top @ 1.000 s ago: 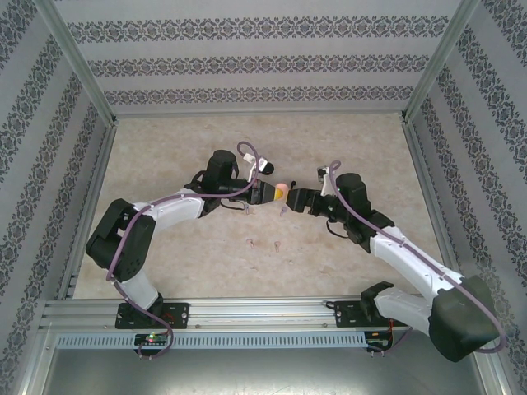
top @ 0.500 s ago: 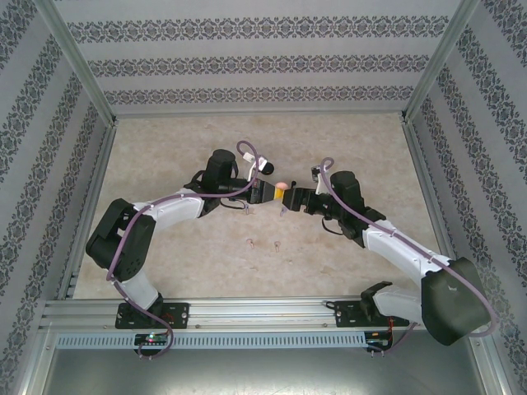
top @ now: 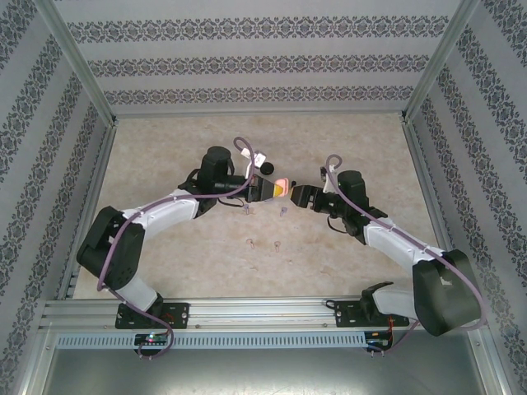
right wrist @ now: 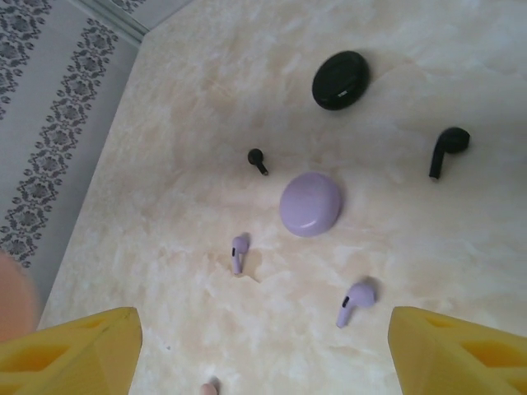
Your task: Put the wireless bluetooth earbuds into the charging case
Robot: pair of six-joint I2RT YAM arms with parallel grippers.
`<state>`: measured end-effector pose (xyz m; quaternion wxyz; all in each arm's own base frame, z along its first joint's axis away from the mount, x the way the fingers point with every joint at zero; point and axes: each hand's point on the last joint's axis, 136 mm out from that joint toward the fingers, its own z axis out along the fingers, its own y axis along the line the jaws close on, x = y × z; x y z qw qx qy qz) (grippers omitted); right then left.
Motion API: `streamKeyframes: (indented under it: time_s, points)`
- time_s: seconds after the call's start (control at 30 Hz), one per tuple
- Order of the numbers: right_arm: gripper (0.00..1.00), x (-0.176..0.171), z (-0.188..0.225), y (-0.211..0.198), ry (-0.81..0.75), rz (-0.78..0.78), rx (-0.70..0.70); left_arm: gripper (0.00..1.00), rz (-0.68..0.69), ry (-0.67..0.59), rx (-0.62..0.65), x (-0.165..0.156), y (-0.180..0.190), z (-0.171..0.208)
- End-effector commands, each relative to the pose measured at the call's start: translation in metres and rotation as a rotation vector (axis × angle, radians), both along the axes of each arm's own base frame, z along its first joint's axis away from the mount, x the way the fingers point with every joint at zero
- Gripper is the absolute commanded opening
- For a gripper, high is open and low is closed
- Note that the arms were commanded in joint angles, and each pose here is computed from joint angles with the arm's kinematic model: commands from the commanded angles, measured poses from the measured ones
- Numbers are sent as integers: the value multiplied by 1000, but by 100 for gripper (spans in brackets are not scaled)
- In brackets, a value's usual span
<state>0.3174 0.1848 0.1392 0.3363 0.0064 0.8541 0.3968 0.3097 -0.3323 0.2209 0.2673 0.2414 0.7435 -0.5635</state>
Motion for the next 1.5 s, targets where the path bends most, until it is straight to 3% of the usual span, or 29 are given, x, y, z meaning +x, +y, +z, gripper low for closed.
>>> streamKeyframes:
  time_s: [0.0, 0.2, 0.43, 0.67, 1.47]
  points:
    - [78, -5, 6, -3, -8, 3, 32, 0, -23, -46, -28, -7, 0, 15]
    - [78, -29, 45, 2, -90, 66, 108, 0, -20, -36, -31, -7, 0, 9]
    - [66, -35, 73, 10, -184, 148, 137, 0, -48, -3, -68, -6, -6, 8]
    - [54, -28, 73, 17, -173, 181, 143, 0, -68, 21, -91, -1, -11, 9]
    - [43, -23, 59, 32, -131, 220, 135, 0, -66, 22, -90, 3, -14, 9]
